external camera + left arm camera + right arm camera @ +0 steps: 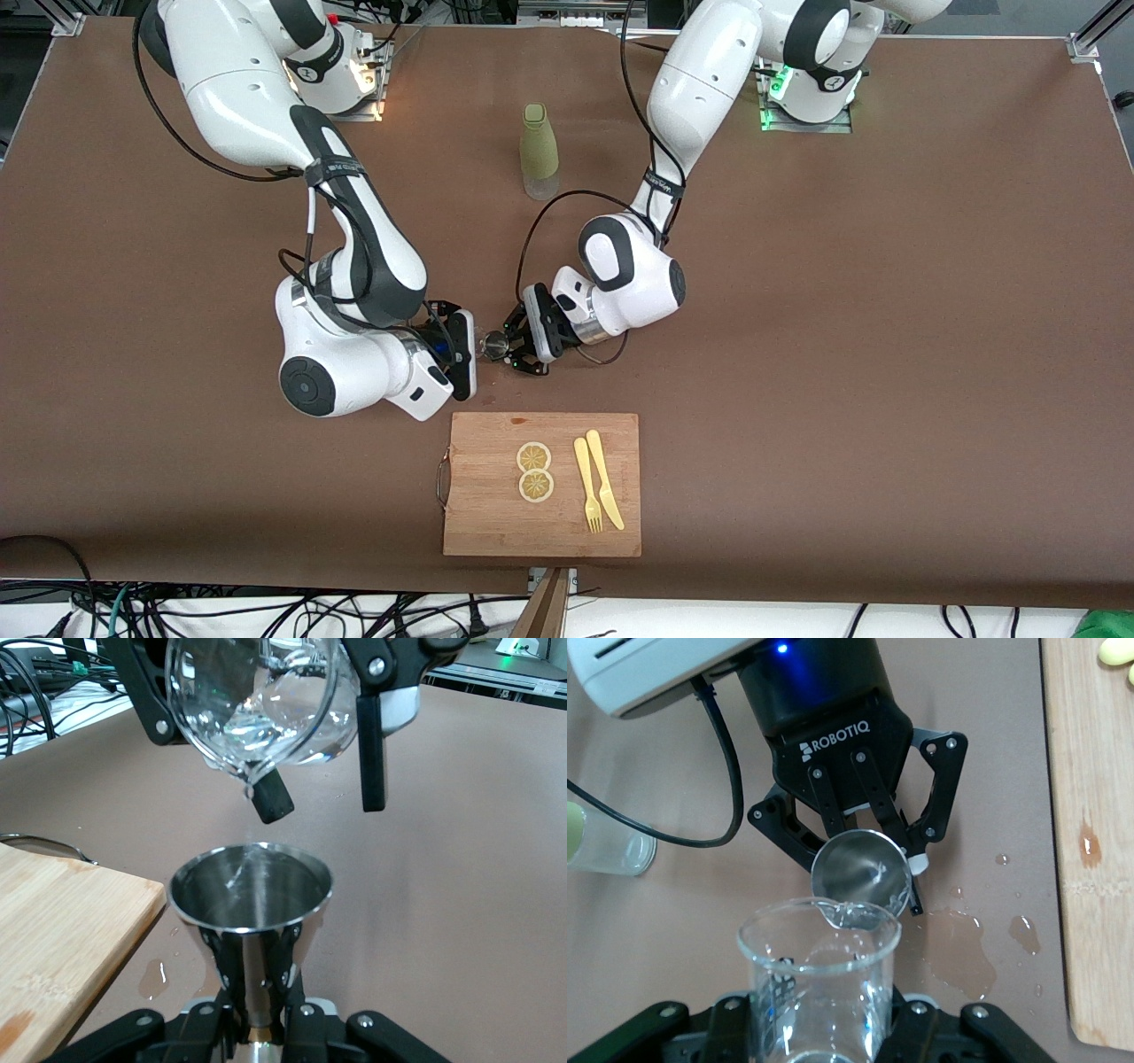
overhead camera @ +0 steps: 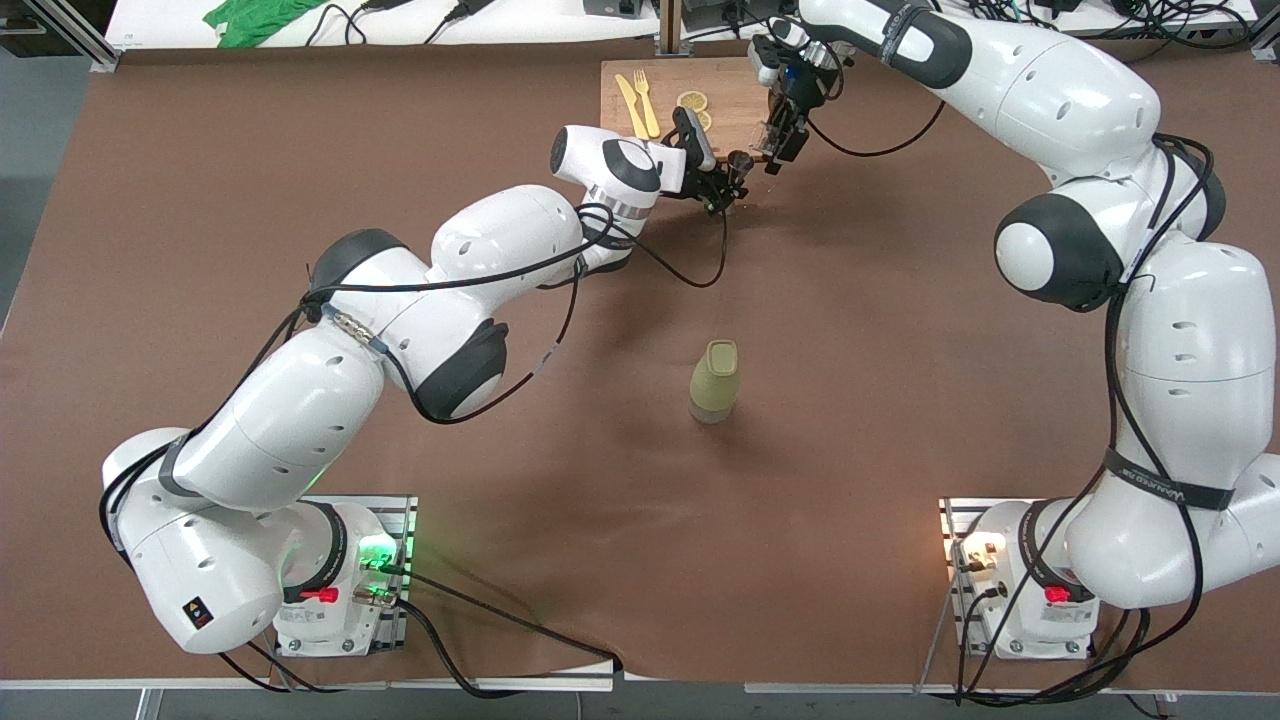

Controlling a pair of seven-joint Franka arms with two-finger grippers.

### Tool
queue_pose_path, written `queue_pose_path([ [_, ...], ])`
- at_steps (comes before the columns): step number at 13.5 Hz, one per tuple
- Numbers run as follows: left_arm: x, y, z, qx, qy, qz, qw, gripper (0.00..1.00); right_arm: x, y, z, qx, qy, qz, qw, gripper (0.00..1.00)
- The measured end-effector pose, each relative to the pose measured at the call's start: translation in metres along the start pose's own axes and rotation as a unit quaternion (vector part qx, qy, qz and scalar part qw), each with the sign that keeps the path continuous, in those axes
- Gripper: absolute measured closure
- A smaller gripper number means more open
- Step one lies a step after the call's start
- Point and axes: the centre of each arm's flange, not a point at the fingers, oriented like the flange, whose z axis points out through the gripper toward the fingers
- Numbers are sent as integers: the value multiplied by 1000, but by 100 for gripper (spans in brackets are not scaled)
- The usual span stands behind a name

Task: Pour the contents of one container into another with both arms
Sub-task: 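Turn the jigger upright and draw both grippers apart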

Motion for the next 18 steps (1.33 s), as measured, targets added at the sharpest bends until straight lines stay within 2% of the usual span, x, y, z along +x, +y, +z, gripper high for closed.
queue_pose_path([
  [4,-1,0,0,0,-1,0,1000,78,0,0,-1,1,7,-18,1000,57],
  [12,1,-16,-10,0,6,7,1000,78,-46,19,-32,1,95,-58,994,57],
  [15,10,-54,-41,-17,38,24,999,78,-70,26,-45,-4,125,-74,989,57],
  [18,3,-98,-90,-57,85,52,993,78,-97,33,-51,-7,154,-97,983,57],
])
